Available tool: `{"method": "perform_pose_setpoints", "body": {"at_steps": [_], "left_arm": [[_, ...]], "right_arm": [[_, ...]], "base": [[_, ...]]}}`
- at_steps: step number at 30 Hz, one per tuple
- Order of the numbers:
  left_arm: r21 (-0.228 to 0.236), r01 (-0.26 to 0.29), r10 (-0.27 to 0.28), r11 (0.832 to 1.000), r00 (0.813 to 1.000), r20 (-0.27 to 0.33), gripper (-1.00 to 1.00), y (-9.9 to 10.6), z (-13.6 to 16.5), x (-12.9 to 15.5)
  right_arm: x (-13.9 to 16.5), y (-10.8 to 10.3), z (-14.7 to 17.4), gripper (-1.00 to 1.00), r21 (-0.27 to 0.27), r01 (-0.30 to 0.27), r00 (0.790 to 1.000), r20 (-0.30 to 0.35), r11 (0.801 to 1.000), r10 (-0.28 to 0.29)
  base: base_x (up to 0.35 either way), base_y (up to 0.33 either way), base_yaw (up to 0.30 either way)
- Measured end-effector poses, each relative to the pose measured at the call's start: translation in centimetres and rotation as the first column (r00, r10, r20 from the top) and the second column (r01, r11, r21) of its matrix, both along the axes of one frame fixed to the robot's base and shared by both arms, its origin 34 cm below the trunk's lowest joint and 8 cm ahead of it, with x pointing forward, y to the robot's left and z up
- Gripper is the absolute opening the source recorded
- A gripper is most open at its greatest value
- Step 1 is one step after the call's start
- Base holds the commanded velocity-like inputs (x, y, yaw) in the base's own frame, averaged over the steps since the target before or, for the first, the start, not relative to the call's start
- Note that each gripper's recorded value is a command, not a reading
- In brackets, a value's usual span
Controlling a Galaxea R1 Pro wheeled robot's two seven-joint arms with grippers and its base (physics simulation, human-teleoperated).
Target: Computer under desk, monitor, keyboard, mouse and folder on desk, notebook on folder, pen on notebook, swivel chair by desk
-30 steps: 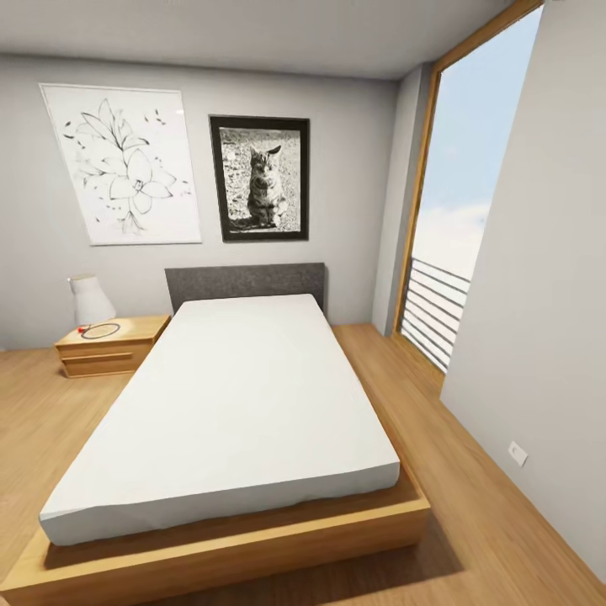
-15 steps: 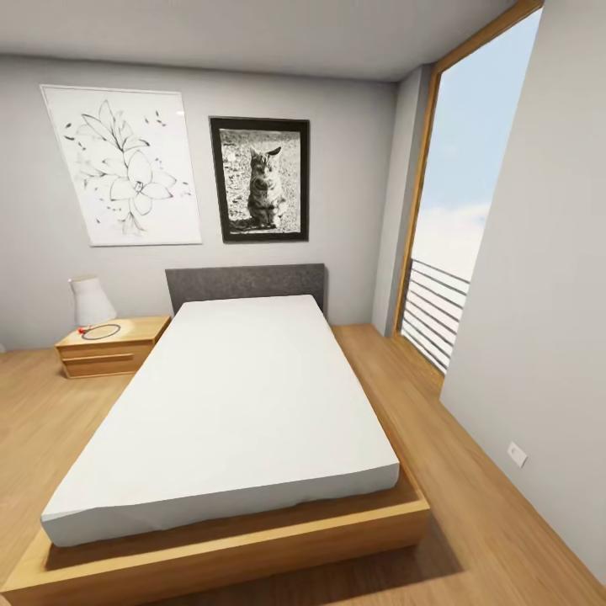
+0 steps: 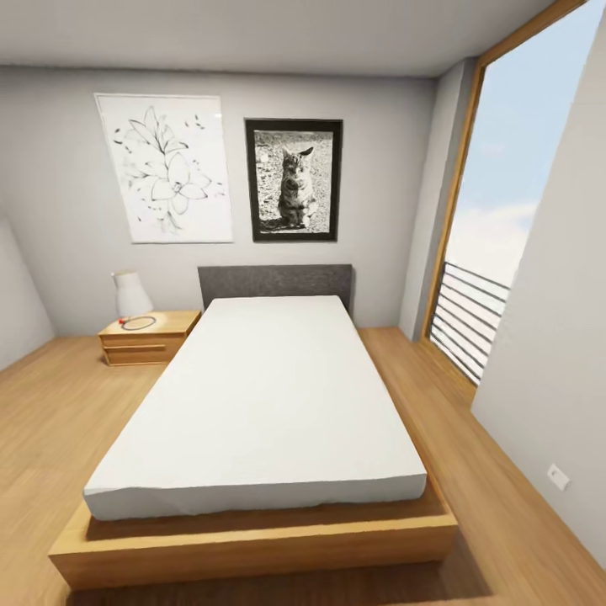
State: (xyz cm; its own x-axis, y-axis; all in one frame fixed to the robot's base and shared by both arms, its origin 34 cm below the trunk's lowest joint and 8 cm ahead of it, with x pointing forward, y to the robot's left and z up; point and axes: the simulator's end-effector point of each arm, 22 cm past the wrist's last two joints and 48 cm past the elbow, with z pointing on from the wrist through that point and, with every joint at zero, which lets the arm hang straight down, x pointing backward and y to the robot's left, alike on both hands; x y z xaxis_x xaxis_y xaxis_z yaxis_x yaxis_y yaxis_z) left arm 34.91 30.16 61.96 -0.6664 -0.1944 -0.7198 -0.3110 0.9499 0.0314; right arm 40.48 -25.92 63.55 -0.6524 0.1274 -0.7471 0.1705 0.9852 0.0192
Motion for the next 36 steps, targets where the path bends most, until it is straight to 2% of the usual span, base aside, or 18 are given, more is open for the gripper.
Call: {"method": "perform_pose_setpoints", "body": {"at_steps": [36], "left_arm": [[-0.001, -0.003, 0.003, 1.000, 1.000, -0.023, 1.00, 0.03, -0.46, -0.91]], "right_arm": [[-0.03, 0.03, 0.03, 1.00, -0.003, -0.006, 1.000, 0.003, 1.000, 0.006]], "base": [[0.000, 0.000, 0.280]]}}
